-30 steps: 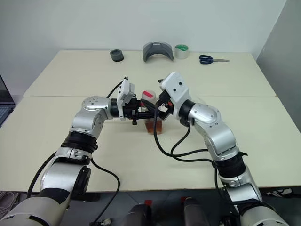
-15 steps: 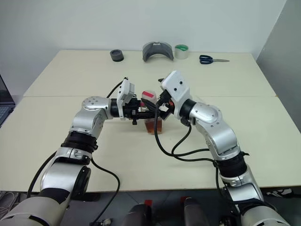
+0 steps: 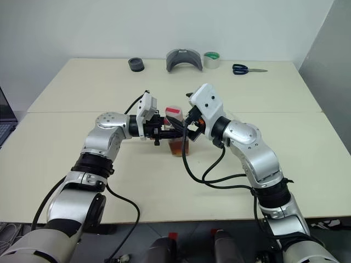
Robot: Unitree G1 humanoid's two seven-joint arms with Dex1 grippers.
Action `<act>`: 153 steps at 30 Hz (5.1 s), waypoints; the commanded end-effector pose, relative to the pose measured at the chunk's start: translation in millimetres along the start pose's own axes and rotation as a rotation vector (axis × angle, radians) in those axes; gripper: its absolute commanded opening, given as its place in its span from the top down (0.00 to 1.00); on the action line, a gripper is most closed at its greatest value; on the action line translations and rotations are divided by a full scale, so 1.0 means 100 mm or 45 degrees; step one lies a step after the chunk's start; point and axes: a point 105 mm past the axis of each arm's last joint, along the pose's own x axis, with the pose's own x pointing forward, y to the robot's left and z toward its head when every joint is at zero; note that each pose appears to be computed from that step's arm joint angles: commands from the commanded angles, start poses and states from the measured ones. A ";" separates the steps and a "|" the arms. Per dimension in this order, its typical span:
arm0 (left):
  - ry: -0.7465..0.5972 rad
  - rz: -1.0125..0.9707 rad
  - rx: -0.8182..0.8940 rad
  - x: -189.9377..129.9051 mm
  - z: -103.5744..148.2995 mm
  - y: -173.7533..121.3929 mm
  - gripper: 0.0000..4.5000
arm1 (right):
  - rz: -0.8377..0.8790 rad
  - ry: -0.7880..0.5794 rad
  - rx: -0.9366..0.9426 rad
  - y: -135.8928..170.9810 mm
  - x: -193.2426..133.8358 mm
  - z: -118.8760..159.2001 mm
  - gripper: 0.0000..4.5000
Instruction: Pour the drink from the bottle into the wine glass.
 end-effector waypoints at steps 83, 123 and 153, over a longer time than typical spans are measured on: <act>-0.066 0.135 0.119 -0.09 0.15 0.16 0.62 | 0.207 -0.061 0.061 0.28 -0.20 0.16 0.00; -0.005 1.701 -0.096 -1.98 -0.41 0.73 0.62 | 0.325 -0.063 0.154 0.85 0.34 0.03 0.00; 0.081 1.765 -0.071 -2.14 -0.68 0.65 0.00 | 0.319 -0.074 0.194 0.83 0.41 0.05 0.00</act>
